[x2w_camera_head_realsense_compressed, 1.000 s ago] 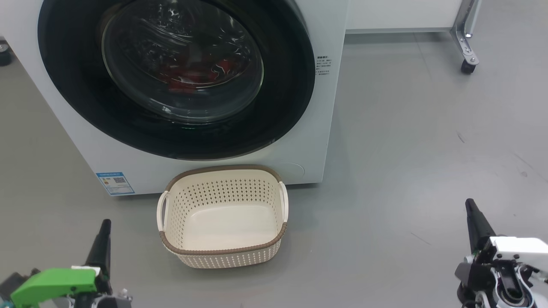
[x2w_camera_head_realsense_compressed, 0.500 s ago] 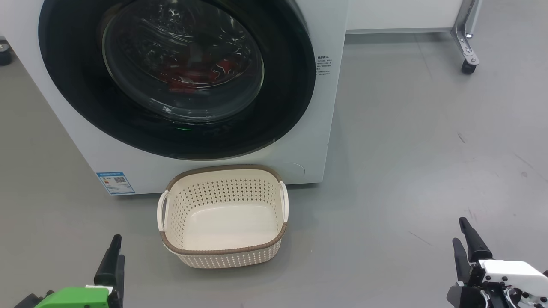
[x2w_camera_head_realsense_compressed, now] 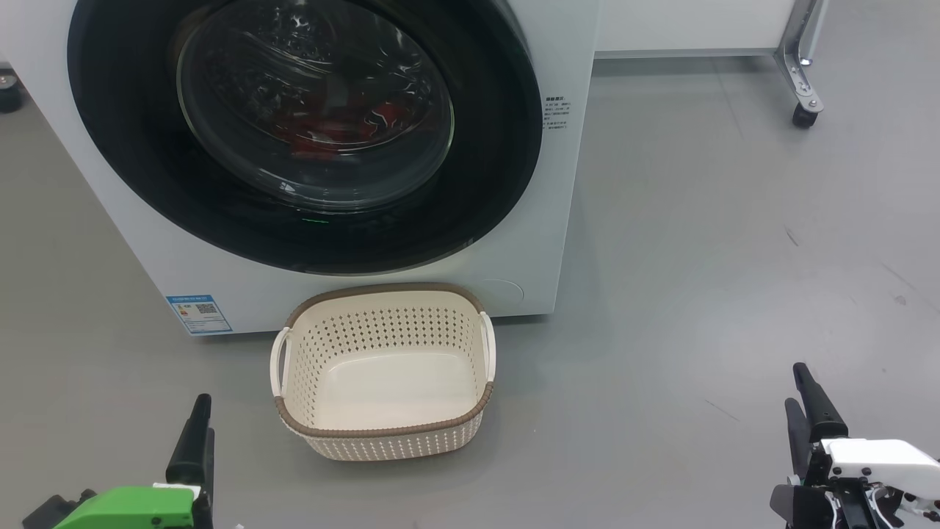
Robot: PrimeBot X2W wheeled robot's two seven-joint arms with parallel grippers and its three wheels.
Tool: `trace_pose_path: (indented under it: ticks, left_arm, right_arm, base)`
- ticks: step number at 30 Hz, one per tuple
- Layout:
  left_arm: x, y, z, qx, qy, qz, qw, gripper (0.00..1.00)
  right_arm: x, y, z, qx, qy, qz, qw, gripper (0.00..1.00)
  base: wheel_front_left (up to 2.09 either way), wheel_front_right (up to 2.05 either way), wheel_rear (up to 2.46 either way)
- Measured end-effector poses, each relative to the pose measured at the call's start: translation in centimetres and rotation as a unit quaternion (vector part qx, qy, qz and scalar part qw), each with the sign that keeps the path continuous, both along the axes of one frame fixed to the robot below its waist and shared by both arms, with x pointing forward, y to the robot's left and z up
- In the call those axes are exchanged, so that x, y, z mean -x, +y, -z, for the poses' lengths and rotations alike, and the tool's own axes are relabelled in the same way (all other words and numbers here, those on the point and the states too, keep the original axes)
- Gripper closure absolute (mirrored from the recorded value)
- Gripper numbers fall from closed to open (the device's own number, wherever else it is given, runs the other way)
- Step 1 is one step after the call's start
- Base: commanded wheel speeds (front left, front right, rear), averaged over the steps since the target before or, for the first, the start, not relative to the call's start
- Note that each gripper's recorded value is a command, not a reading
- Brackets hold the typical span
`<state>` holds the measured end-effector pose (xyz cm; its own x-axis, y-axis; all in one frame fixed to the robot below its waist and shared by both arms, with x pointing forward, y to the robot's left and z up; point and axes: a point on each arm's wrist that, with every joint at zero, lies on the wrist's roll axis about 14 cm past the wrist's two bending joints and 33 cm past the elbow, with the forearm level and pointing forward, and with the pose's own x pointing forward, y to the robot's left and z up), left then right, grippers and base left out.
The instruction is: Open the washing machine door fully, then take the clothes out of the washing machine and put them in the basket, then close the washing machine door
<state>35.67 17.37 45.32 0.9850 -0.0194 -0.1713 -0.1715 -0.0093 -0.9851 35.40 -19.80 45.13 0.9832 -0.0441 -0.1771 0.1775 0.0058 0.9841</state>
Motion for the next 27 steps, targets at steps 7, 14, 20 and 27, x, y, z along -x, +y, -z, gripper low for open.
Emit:
trace_pose_path:
  ticks: [7,14,20,27]
  left_arm:
    - [-0.2,-0.1,-0.5,-0.043,-0.007,0.010,0.999,0.00]
    - [-0.3,0.1,-0.9,-0.126,-0.016,0.026,0.992,0.00]
    - [-0.8,0.0,-1.8,-0.197,-0.033,0.041,0.979,0.00]
    - [-0.7,-0.1,-1.5,-0.272,-0.030,0.060,0.960,0.00]
  right_arm:
    - [-0.2,-0.4,-0.6,0.052,-0.006,-0.008,0.999,0.00]
    - [-0.4,-0.5,-1.0,0.117,-0.010,-0.019,0.993,0.00]
    - [-0.5,-0.7,-1.3,0.181,-0.011,-0.033,0.983,0.00]
    - [-0.7,-0.9,-1.6,0.278,-0.011,-0.057,0.959,0.00]
  base:
    - [0.00,0.00,0.00]
    - [0.00,0.00,0.00]
    - [0.00,0.00,0.00]
    - [0.00,0.00,0.00]
